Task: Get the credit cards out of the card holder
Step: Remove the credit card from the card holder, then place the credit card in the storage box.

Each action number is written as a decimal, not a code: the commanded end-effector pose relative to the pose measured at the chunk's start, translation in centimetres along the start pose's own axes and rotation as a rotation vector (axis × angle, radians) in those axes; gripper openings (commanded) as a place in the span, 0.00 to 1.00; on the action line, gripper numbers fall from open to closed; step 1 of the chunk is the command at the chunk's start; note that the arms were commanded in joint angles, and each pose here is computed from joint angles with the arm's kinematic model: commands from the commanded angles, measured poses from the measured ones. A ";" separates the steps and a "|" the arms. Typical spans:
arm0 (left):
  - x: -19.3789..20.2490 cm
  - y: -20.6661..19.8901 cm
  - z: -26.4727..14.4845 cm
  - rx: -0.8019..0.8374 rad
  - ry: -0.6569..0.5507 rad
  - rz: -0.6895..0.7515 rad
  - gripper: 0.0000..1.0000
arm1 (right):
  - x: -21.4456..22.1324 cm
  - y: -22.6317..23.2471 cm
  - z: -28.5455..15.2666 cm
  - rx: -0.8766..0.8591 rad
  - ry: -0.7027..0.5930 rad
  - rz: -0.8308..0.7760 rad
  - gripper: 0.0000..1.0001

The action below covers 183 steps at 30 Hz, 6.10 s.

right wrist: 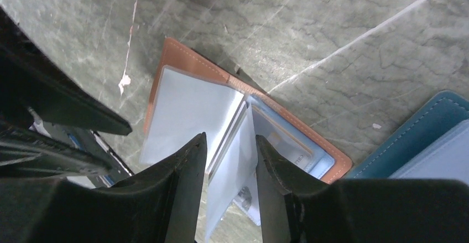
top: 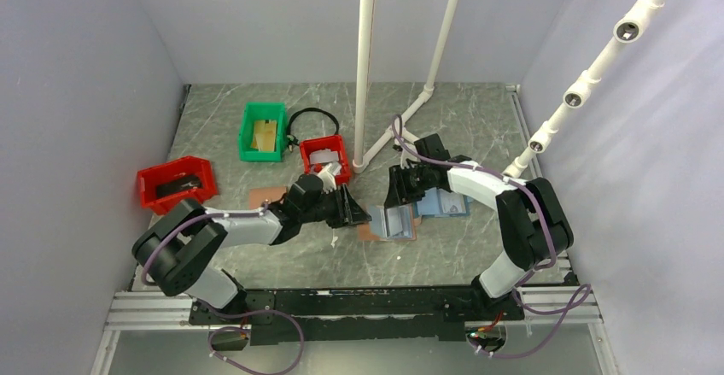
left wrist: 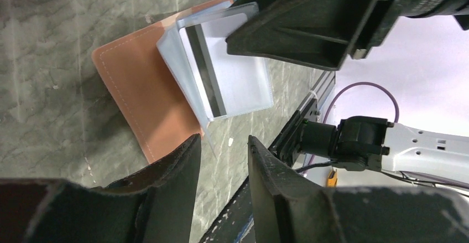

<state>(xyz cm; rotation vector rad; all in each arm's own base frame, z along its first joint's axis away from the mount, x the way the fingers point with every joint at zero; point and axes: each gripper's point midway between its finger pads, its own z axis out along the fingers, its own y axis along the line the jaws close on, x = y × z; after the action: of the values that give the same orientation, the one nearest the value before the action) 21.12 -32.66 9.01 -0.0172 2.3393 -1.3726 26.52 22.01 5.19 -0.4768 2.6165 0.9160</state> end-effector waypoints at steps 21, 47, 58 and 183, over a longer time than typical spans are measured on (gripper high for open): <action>0.1 -2.3 3.5 0.148 -0.020 -0.014 0.41 | 0.8 3.4 0.0 -0.238 0.073 -0.003 0.00; 0.7 -2.4 3.4 0.307 -0.084 -0.056 0.52 | 0.7 6.6 -1.7 -0.561 0.082 0.110 0.00; 0.5 -2.7 2.5 0.338 -0.108 -0.052 0.00 | 0.6 5.7 -1.3 -0.509 0.074 0.098 0.13; -23.0 5.3 -9.0 -0.100 -0.242 0.126 0.00 | 4.9 3.2 -2.1 -0.453 0.173 -0.589 0.01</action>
<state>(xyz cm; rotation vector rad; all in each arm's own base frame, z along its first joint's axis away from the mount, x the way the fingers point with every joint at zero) 38.19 -16.61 15.71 -0.0618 2.1744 -1.0607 20.54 22.39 6.34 -1.3563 2.2103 1.3269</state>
